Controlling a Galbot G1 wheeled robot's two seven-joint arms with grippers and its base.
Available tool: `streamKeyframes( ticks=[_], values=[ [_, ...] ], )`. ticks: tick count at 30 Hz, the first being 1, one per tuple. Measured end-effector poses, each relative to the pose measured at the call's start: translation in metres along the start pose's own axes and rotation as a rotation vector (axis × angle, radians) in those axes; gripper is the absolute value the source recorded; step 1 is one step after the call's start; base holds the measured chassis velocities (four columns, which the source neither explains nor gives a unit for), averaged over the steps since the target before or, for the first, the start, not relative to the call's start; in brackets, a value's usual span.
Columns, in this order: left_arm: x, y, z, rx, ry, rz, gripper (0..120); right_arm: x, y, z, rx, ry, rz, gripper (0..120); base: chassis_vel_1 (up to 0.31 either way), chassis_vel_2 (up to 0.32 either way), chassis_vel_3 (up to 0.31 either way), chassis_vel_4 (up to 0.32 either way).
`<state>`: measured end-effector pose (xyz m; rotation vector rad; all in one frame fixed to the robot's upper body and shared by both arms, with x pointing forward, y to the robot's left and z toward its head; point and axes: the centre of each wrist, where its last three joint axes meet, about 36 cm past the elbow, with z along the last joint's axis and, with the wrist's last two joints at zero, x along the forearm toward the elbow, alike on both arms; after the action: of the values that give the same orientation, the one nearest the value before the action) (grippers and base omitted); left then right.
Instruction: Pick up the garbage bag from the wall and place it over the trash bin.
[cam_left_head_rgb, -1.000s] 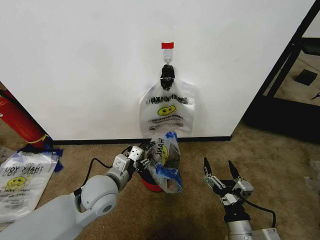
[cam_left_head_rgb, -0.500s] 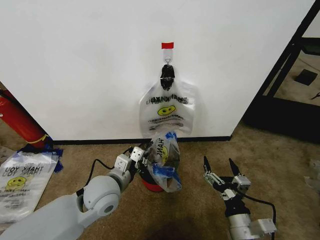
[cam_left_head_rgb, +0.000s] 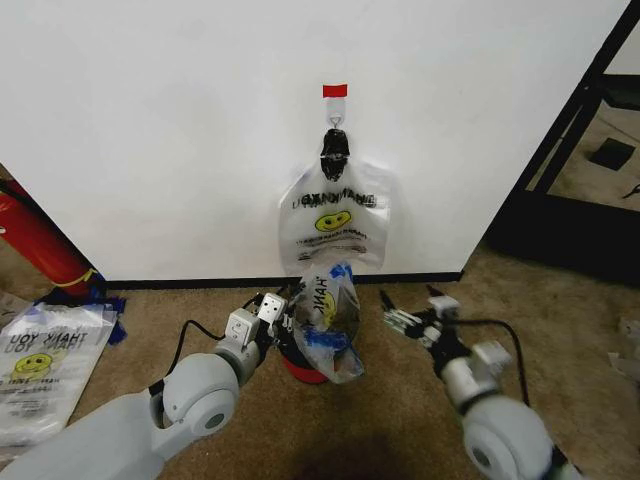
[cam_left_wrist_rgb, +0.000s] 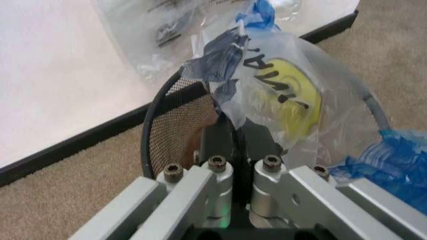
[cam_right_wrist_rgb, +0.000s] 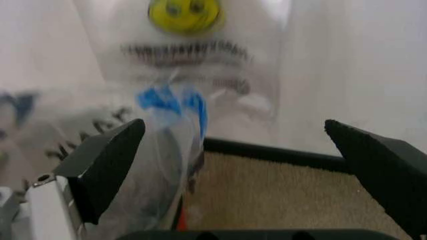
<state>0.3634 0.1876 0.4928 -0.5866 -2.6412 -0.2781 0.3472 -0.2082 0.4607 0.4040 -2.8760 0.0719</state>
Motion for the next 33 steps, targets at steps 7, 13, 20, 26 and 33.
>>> streamKeyframes(
  ticks=[7, 13, 20, 26, 33],
  values=[
    [-0.003, 0.0, 0.003, 0.004, 0.009, -0.001, 0, -0.032, 0.024, 0.009, 0.082, 0.092, -0.019, 100, 0.0, 0.0, 0.0, 0.0],
    [-0.005, -0.001, 0.003, 0.005, 0.008, 0.002, 0, -0.05, 0.047, 0.008, 0.101, 0.156, -0.007, 100, 0.0, 0.0, 0.0, 0.0],
    [-0.002, 0.001, 0.004, 0.001, 0.002, 0.001, 0, -0.069, 0.066, 0.001, 0.067, 0.298, 0.028, 100, 0.0, 0.0, 0.0, 0.0],
    [-0.002, 0.001, 0.004, 0.002, -0.002, 0.001, 0, -0.077, 0.067, 0.001, 0.056, 0.347, 0.043, 100, 0.0, 0.0, 0.0, 0.0],
    [-0.003, 0.003, 0.003, 0.006, -0.008, -0.01, 0, -0.081, 0.066, 0.001, 0.027, 0.388, 0.056, 100, 0.0, 0.0, 0.0, 0.0]
  ],
)
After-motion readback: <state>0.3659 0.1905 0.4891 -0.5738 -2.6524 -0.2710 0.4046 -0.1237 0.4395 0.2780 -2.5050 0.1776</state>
